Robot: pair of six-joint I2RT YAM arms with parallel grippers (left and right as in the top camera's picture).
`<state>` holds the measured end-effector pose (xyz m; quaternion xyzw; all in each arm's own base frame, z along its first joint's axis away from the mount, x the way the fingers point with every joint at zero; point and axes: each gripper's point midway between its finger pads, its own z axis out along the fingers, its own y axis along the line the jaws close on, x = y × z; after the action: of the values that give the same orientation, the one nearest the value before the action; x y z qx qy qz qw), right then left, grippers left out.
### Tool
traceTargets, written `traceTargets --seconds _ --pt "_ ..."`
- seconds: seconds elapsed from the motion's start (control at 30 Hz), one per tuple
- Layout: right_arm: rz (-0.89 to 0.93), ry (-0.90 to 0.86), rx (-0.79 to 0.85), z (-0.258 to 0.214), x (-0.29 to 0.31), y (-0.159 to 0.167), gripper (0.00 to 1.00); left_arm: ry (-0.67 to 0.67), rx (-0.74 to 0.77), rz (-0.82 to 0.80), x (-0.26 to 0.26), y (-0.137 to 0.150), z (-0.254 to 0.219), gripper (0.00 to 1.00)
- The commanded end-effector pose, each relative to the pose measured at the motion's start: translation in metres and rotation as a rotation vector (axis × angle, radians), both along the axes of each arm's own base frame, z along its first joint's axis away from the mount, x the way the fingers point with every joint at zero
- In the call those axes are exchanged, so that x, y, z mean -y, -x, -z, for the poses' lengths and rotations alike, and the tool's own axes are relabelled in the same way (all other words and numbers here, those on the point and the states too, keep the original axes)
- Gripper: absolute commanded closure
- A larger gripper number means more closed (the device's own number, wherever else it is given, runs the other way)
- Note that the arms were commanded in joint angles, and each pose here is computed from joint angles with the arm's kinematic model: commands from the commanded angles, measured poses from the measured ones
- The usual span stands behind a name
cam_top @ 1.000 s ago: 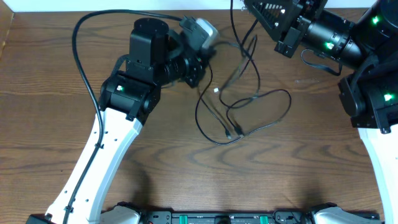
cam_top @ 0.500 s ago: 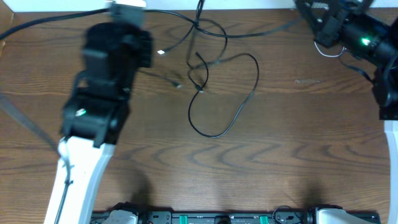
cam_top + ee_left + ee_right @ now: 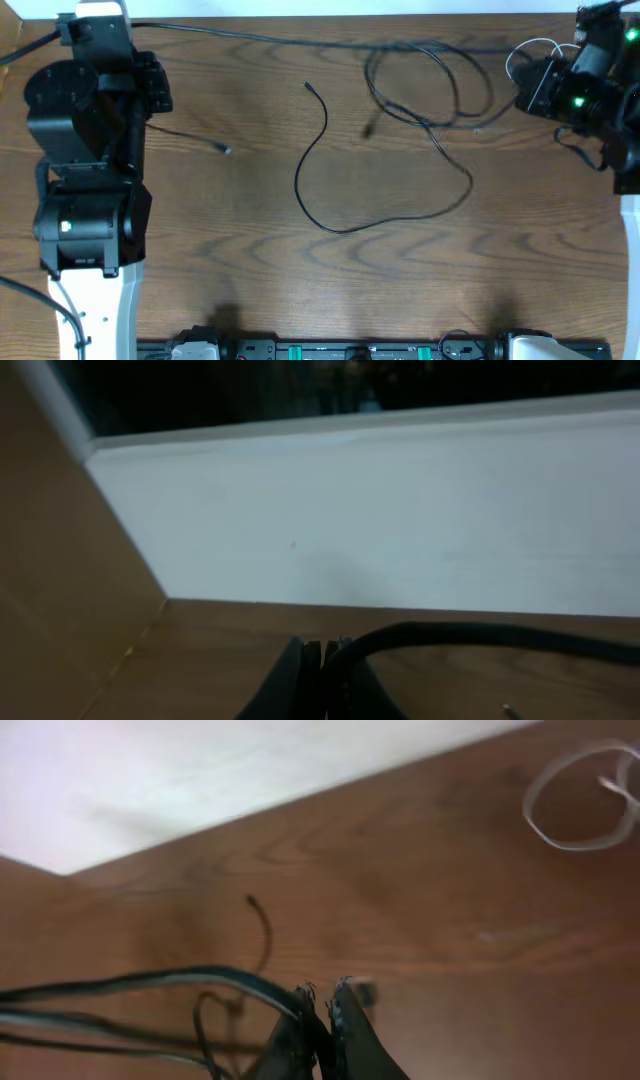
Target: Untangle cables
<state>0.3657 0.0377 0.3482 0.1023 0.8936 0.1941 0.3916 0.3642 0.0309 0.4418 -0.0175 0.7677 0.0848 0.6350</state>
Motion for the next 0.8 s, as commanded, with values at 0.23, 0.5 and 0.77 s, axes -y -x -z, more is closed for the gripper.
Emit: traceTargets --seconds 0.23,0.5,0.77 --pt "0.266 0.196 -0.242 0.142 0.062 0.002 0.99 0.009 0.105 -0.187 -0.05 0.033 -0.032 0.93" --pt "0.411 0.156 -0.43 0.236 0.092 0.029 0.99 0.005 0.112 -0.2 -0.054 0.035 -0.034 0.93" --pt "0.452 0.126 -0.544 0.276 0.105 0.046 0.99 -0.012 0.12 -0.244 -0.061 0.043 -0.038 0.93"
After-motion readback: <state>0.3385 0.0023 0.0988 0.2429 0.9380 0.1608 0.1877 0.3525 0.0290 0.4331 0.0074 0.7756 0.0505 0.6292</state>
